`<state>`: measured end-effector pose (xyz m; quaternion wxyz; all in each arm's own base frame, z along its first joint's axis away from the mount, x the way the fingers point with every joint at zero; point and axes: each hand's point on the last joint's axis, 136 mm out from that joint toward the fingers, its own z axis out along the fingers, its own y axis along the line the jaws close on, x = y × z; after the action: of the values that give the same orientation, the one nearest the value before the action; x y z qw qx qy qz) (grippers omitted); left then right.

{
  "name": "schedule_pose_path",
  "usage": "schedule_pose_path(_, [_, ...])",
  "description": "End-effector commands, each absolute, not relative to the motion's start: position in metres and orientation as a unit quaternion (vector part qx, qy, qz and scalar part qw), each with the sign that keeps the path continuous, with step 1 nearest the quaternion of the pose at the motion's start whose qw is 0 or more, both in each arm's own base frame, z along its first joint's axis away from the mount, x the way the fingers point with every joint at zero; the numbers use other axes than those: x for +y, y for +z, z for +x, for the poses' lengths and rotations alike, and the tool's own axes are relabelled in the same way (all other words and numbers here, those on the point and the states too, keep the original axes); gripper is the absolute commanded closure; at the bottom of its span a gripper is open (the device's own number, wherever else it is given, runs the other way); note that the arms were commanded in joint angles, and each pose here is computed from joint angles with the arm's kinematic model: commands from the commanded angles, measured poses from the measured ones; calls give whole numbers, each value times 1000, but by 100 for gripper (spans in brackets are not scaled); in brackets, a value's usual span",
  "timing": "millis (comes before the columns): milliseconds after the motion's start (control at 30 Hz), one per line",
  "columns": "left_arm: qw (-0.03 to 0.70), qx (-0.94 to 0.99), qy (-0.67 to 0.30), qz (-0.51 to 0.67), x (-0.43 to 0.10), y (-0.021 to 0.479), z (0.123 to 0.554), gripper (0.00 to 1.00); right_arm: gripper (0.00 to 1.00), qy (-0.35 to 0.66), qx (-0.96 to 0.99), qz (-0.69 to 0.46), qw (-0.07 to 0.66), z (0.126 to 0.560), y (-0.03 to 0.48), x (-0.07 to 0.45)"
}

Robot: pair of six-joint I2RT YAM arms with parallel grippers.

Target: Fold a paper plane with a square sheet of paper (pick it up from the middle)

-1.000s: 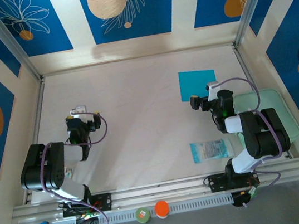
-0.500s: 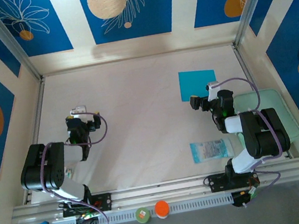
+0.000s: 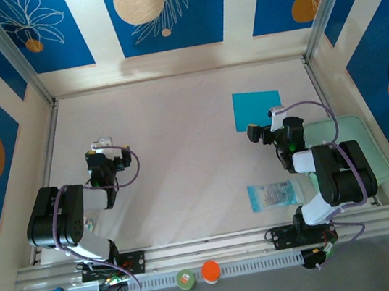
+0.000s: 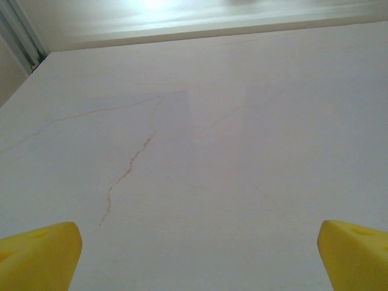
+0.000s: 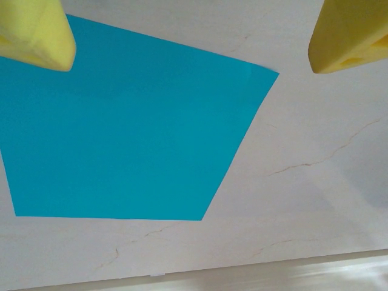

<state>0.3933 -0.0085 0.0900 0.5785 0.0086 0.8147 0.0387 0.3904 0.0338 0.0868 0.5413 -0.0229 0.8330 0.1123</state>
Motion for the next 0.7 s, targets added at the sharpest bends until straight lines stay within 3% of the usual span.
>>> schedule_pose_path(0, [588, 808, 39, 12, -9, 94, 393, 1, 1, 107, 827, -23, 552, 396, 96, 32])
schedule_pose_path(300, [612, 789, 56, -15, 2, 133, 376, 1, 1, 47, 866, 65, 494, 400, 134, 19])
schedule_pose_path(400, [610, 790, 45, -35, 4, 159, 375, 1, 1, 71, 891, 175, 414, 394, 139, 15])
schedule_pose_path(667, [494, 850, -52, -177, 0, 180, 358, 1, 1, 154, 938, 236, 204, 405, 120, 54])
